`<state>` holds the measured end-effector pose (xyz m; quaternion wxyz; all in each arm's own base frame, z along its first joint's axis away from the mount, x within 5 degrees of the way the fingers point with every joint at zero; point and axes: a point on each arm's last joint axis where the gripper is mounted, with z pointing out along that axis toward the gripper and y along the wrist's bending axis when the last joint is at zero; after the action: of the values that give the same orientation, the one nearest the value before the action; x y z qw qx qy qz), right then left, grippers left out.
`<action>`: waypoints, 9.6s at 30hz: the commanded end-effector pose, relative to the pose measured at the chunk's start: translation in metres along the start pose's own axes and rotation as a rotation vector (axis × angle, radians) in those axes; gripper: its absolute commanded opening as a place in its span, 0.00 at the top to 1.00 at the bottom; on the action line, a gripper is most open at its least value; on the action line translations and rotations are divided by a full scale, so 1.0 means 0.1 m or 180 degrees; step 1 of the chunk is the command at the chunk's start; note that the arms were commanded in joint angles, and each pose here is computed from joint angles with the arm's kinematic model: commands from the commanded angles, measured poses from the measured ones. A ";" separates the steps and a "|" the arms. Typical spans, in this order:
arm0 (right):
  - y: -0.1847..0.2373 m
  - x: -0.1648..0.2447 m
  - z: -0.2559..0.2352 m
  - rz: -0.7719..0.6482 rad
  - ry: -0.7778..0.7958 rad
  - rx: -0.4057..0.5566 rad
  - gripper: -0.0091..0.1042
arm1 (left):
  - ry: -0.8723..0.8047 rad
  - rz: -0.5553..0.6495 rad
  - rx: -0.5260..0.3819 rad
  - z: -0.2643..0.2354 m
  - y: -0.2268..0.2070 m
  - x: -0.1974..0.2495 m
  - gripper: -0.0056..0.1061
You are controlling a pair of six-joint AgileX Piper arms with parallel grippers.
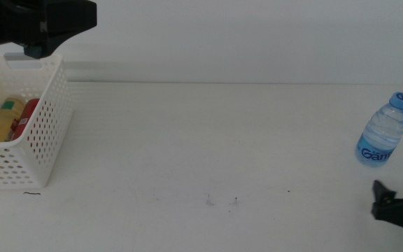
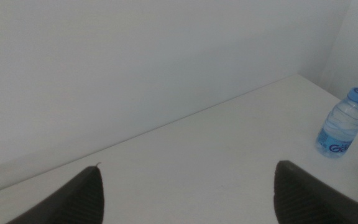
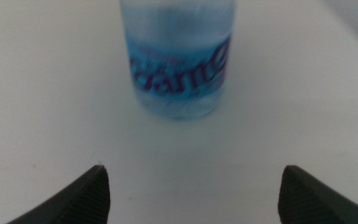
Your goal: Use arms to grab the bottles and put them into the dustbin to the left of the table.
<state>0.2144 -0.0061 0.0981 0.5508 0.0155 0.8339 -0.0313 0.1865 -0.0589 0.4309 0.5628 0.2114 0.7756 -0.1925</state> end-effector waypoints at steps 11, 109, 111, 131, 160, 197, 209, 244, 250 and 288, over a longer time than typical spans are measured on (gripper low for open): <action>0.06 -0.28 0.59 -0.0242 -0.0508 -0.0081 0.11 | -0.0028 0.0025 -0.0036 0.00 0.00 0.00 0.11; 1.25 -2.66 -1.36 -0.0698 0.0285 -0.2008 0.20 | -0.0188 0.0173 -0.0336 -0.01 0.09 -0.05 0.11; 1.26 -2.66 -1.36 -0.0696 0.0279 -0.2008 0.20 | -0.0188 0.0173 -0.0336 -0.01 0.09 -0.05 0.11; 1.26 -2.66 -1.36 -0.0665 0.0289 -0.2019 0.20 | -0.0339 0.0690 -0.0535 0.27 -0.19 0.13 0.11; 1.26 -2.66 -1.36 -0.0657 0.0292 -0.2018 0.20 | -0.0446 0.0129 -0.0294 0.93 -0.23 2.30 0.11; 1.26 -2.66 -1.36 -0.0655 0.0285 -0.2018 0.20 | -0.0471 -0.0007 -0.0190 2.90 0.08 2.55 0.11; 1.26 -2.68 -1.36 -0.0641 0.0243 -0.2019 0.20 | -0.0502 -0.0026 -0.0189 3.24 0.12 2.58 0.11; 1.26 -2.68 -1.36 -0.0641 0.0243 -0.2019 0.20 | 0.1202 -0.0008 -0.0785 1.74 0.52 0.87 0.97; 1.26 -2.68 -1.36 -0.0641 0.0243 -0.2019 0.20 | 0.1811 -0.0085 -0.1068 1.42 1.17 0.41 0.97; 1.26 -2.68 -1.36 -0.0641 0.0243 -0.2019 0.20 | 0.2699 -0.0836 -0.1216 1.54 2.91 1.33 0.11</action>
<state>0.2035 0.1316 0.3882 0.4807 -0.2368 0.8259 0.1756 0.4297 0.1170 0.2269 0.1717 0.0713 0.9824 -0.0205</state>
